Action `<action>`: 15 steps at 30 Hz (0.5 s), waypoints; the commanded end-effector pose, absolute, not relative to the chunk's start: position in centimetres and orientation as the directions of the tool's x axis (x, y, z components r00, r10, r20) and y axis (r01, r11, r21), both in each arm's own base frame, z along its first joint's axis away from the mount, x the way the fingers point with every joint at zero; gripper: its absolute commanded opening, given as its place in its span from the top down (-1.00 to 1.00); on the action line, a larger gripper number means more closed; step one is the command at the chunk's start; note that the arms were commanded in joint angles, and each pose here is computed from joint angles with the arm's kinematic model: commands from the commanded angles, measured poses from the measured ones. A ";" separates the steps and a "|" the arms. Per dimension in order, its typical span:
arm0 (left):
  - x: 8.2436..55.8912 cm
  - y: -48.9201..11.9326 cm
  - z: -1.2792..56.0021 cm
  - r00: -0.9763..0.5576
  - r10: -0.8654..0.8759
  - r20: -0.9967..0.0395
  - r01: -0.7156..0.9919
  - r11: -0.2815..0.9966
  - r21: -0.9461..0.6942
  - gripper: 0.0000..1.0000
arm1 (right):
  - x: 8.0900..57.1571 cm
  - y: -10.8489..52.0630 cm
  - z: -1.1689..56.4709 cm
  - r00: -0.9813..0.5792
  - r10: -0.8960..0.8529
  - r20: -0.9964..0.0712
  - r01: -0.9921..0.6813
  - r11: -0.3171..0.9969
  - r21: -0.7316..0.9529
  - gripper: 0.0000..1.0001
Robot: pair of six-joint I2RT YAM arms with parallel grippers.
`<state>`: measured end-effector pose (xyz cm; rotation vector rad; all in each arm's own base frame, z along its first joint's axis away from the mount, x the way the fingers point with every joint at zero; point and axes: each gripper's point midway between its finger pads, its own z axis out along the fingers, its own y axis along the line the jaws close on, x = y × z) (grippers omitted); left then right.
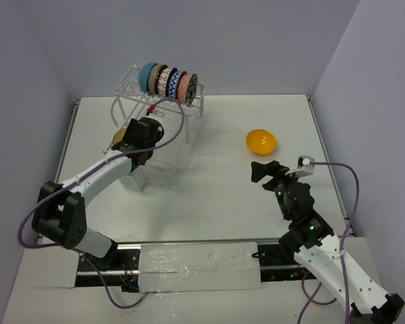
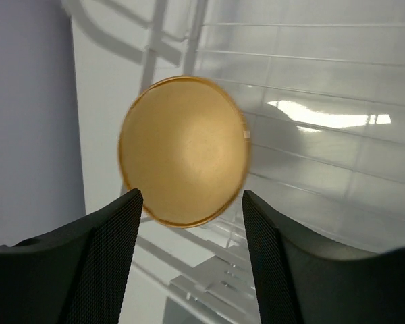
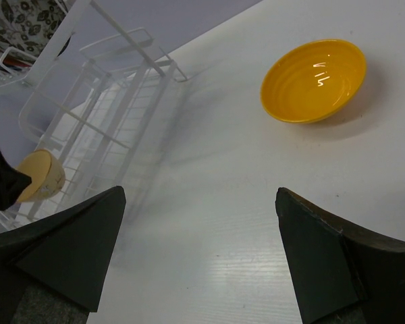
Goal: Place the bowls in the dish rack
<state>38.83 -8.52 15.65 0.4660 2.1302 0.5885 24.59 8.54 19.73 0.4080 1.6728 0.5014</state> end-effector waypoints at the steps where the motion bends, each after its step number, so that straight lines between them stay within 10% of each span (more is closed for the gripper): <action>1: 39.2 -7.1 19.6 -0.540 0.241 -0.806 -0.036 0.951 0.308 -0.33 | 25.0 8.2 20.2 -0.129 0.544 -0.829 -0.002 0.836 0.549 -1.00; 15: 39.2 -2.5 18.1 -0.610 -0.346 -0.713 -0.436 0.898 -0.062 -0.36 | 25.2 8.3 19.8 -0.142 0.540 -0.830 0.006 0.839 0.544 -1.00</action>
